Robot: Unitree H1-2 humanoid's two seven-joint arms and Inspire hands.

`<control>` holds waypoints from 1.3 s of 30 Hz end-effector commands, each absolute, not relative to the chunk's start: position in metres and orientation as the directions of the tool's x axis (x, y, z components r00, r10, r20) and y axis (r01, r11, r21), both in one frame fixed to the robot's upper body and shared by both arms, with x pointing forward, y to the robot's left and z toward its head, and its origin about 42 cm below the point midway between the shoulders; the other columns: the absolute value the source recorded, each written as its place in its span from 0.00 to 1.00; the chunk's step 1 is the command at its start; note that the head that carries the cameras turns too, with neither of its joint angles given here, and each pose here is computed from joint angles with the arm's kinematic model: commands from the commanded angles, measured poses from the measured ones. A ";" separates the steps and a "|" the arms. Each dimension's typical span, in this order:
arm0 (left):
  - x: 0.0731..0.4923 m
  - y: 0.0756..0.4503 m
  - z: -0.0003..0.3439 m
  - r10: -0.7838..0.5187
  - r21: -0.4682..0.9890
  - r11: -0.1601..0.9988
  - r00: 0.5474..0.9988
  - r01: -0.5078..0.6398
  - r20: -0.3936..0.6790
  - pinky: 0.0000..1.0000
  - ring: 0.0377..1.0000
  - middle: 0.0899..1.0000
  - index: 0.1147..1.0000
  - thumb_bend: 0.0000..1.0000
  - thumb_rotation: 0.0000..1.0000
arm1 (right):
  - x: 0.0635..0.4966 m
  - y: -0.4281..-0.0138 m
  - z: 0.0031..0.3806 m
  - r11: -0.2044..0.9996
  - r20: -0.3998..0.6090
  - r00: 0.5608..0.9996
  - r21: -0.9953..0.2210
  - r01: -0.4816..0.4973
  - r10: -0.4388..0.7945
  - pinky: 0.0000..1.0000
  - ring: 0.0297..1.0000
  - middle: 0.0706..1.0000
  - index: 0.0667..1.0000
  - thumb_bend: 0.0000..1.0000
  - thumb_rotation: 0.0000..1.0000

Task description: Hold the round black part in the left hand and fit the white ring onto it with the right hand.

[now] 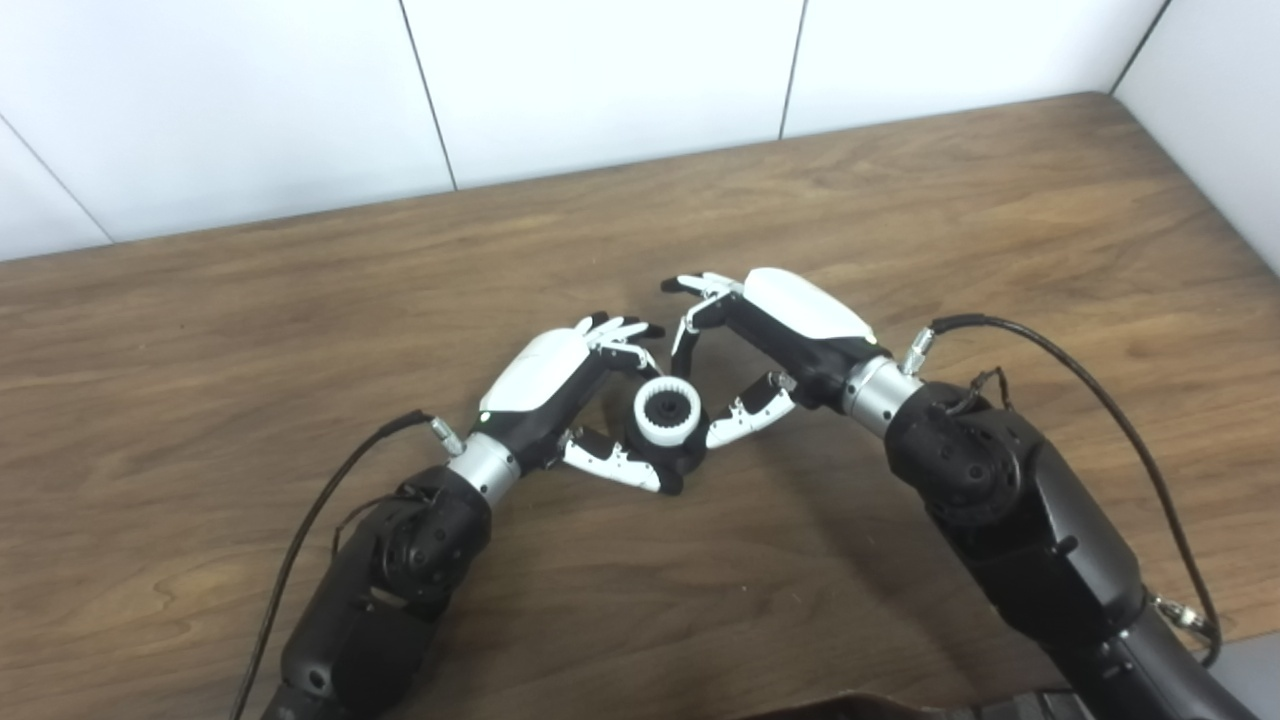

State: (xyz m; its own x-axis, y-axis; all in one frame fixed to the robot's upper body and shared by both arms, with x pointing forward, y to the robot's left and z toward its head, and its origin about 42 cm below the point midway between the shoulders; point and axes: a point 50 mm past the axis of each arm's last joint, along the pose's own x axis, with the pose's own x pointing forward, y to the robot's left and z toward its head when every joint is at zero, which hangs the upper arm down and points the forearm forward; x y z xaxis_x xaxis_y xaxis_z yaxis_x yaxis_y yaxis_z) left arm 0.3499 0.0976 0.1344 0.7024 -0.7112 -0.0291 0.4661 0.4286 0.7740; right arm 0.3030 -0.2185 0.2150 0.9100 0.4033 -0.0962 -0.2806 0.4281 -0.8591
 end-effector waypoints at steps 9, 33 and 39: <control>0.348 0.095 0.142 -0.731 0.778 0.418 0.682 0.469 -0.018 1.00 0.96 0.90 0.41 0.52 0.05 | 0.307 -0.220 0.227 0.399 -0.071 0.911 -0.883 -0.246 0.405 0.90 0.95 0.92 0.44 0.51 0.14; 0.348 0.094 0.141 -0.730 0.778 0.421 0.684 0.467 -0.016 1.00 0.97 0.90 0.41 0.52 0.05 | 0.306 -0.220 0.229 0.387 -0.105 0.906 -0.880 -0.276 0.409 0.90 0.96 0.93 0.44 0.51 0.14; 0.348 0.094 0.141 -0.730 0.777 0.422 0.683 0.467 -0.015 1.00 0.96 0.90 0.41 0.52 0.05 | 0.307 -0.220 0.229 0.387 -0.112 0.906 -0.877 -0.283 0.408 0.89 0.97 0.94 0.45 0.51 0.14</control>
State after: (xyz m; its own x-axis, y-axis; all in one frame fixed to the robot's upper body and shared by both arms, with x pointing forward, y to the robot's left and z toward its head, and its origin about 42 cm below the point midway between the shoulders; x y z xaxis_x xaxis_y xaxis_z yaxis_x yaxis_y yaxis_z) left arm 0.3495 0.0984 0.1351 0.7022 -0.7114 -0.0308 0.4682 0.4287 0.7726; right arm 0.3050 -0.2185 0.2173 0.9028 0.4049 -0.1450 -0.3175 0.3999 -0.8598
